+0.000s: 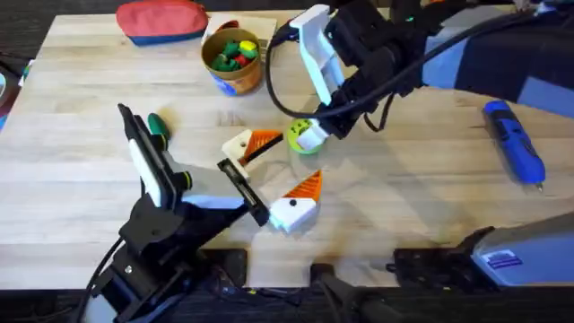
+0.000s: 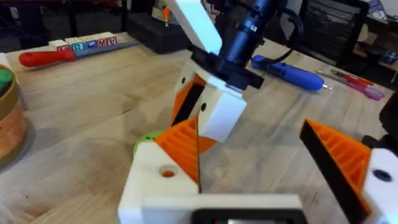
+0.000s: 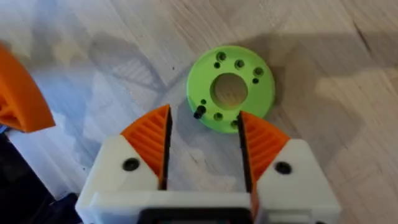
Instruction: Pick up the gripper from the table and insert it into the empty holder that is missing its gripper. Then pick up a screw, insert it into the mounting hole, and use the screwdriver to tighten it. Finally, clean up the table by picking up the vegetable and placing it into the bucket.
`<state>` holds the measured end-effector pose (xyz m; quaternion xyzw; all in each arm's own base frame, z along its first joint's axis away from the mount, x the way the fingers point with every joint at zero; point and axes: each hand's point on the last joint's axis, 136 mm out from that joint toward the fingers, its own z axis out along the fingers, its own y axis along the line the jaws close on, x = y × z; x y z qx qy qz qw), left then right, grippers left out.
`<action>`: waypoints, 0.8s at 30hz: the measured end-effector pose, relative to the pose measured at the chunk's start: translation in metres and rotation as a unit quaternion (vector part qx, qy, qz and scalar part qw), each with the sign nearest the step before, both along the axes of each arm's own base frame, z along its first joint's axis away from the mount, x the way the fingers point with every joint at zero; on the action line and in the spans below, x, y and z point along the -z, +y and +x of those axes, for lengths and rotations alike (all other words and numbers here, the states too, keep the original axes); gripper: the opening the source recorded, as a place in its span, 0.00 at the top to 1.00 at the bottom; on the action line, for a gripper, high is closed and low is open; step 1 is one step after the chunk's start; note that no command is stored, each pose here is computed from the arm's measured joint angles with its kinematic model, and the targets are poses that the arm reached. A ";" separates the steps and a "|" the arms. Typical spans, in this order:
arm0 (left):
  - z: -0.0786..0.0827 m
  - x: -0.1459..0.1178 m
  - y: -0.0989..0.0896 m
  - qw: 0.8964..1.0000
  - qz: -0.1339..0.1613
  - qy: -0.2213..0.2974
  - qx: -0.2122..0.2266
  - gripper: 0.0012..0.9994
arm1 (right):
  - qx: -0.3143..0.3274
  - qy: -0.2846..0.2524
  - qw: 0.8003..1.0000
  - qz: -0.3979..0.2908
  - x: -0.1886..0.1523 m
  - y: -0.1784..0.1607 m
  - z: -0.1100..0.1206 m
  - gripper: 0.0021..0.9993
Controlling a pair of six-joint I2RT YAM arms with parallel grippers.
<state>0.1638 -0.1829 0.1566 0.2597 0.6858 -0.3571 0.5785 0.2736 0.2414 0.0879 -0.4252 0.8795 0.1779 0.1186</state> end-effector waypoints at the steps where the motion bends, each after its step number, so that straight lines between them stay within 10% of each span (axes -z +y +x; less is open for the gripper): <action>1: 0.000 0.000 0.000 1.000 0.000 0.000 0.000 0.01 | -0.004 -0.002 1.000 0.000 0.000 0.002 -0.001 0.43; 16: 0.000 0.000 0.000 1.000 0.000 0.000 0.000 0.01 | -0.029 -0.005 0.999 -0.030 0.013 0.011 -0.011 0.73; 24: 0.000 0.000 0.000 1.000 0.000 0.000 0.000 0.01 | -0.030 0.005 0.999 -0.038 0.021 0.010 -0.013 0.72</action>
